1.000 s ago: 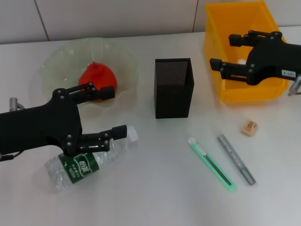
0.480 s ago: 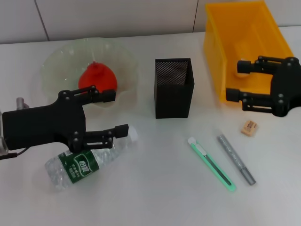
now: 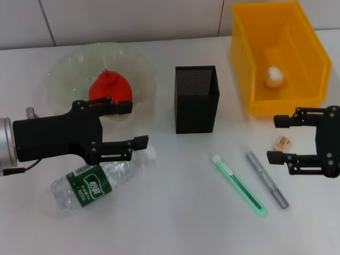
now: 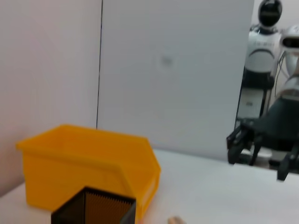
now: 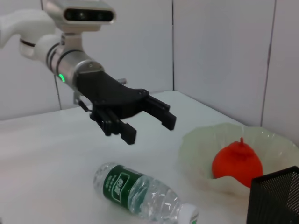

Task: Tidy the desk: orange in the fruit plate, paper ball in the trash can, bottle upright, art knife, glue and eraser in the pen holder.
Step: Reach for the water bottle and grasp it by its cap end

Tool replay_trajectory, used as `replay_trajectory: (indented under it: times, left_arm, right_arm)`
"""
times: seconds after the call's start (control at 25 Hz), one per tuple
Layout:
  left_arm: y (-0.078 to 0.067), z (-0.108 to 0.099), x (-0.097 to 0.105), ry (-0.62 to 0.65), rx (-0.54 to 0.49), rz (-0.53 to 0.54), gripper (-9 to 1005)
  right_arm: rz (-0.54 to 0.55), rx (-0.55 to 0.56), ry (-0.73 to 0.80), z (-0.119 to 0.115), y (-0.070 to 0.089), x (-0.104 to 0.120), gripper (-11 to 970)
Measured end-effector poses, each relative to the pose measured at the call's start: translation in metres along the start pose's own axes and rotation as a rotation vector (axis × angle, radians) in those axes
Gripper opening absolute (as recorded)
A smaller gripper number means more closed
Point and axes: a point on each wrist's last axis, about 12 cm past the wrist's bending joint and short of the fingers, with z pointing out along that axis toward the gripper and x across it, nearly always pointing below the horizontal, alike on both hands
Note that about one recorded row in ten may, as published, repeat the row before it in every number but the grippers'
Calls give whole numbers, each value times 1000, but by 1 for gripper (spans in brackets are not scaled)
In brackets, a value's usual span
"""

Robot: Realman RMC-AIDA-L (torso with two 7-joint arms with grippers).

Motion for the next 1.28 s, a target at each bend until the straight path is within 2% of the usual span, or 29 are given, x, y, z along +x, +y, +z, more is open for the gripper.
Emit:
replay_trajectory:
  times: [0.76,0.88,1.04,1.08,1.16,1.24,1.28]
  left_arm:
    - [12,26,-3,309,-58,-11,827]
    - [12,38,-5,375,-73,2,826]
    - [11,42,-6,404,-83,6,826]
    - [9,53,-9,477,-108,26,826]
    - [9,53,-9,477,-108,26,826]
    - [8,61,-10,513,-121,40,826]
    - [6,71,-12,564,-129,61,826]
  right_arm:
    - [73,-1,-44,-2,-5,11,710]
    - [84,8,-54,-4,-7,12,710]
    - [103,12,-64,-5,-7,15,710]
    - [104,12,-64,-6,-7,15,710]
    - [108,11,-66,-5,-7,17,710]
    - [112,11,-68,-5,-6,19,710]
    - [115,11,-69,-5,-6,19,710]
